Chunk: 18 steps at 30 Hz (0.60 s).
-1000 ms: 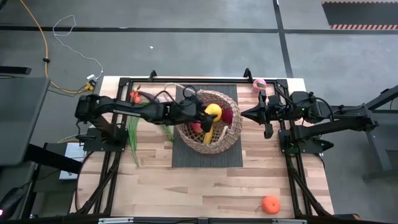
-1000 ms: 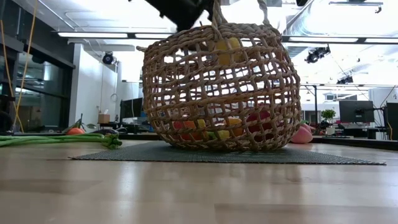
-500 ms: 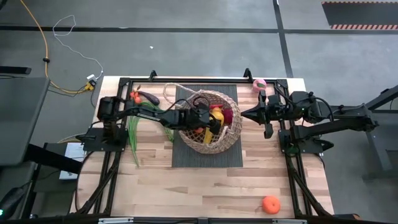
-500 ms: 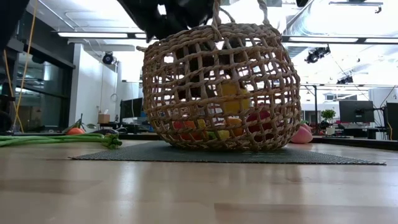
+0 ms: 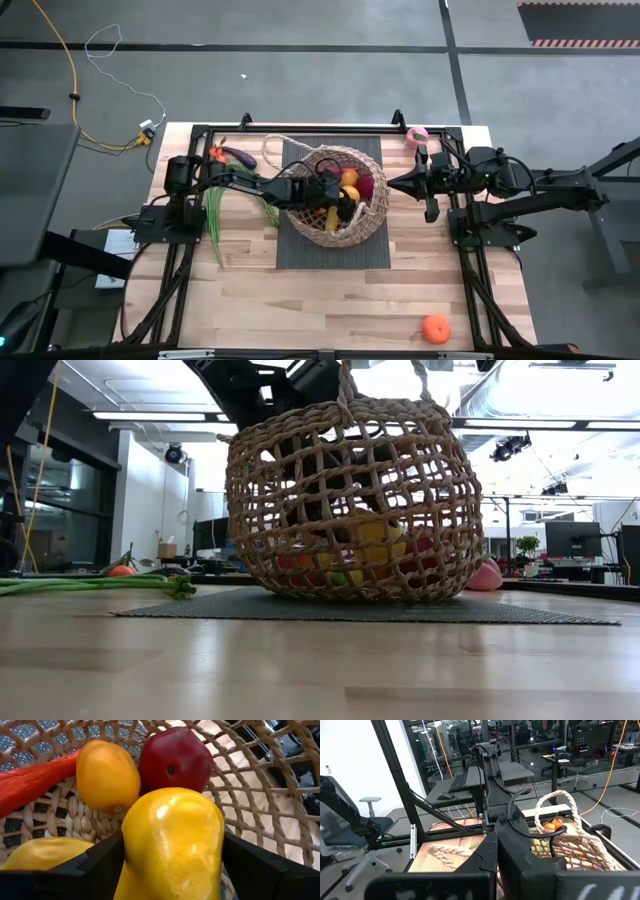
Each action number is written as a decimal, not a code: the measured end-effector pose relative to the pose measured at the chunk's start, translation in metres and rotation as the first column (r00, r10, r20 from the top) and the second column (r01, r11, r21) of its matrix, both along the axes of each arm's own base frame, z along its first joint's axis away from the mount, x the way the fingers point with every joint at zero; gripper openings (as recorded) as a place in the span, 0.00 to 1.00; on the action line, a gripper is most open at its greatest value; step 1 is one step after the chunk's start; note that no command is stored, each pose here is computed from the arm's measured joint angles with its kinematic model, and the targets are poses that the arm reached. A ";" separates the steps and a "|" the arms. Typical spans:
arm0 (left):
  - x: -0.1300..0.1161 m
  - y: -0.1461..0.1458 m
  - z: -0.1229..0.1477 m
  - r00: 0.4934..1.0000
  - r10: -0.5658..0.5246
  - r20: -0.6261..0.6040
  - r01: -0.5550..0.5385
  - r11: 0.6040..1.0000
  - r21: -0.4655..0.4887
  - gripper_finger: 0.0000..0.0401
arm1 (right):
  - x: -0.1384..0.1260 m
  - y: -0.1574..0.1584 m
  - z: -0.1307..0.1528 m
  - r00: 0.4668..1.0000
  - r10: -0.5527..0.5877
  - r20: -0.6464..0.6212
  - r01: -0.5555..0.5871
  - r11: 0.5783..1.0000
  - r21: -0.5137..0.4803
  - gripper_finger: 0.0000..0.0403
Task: Build produce basket
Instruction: Put the pear into the woven basket
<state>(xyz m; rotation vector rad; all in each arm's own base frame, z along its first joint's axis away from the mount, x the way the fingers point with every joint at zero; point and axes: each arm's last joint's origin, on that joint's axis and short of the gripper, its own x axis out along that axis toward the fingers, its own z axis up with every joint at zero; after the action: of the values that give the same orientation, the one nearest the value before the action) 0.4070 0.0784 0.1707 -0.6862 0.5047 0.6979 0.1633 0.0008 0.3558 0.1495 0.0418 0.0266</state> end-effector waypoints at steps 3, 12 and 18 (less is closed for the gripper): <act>0.000 0.000 0.000 1.000 -0.015 -0.004 0.015 1.000 0.018 0.73 | 0.000 0.000 0.000 1.000 0.000 0.000 0.000 1.000 0.000 0.00; 0.001 -0.001 0.001 0.999 -0.050 0.007 0.050 0.999 0.005 0.78 | 0.000 0.000 0.000 1.000 -0.001 0.000 0.001 1.000 0.007 0.00; 0.001 0.000 0.001 0.997 -0.076 -0.006 0.076 0.997 0.022 0.95 | 0.000 0.000 0.000 1.000 -0.001 0.000 0.001 1.000 0.007 0.00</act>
<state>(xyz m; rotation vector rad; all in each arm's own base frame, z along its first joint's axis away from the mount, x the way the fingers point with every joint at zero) 0.4084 0.0780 0.1717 -0.6414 0.5249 0.6332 0.1634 0.0008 0.3558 0.1568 0.0417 0.0262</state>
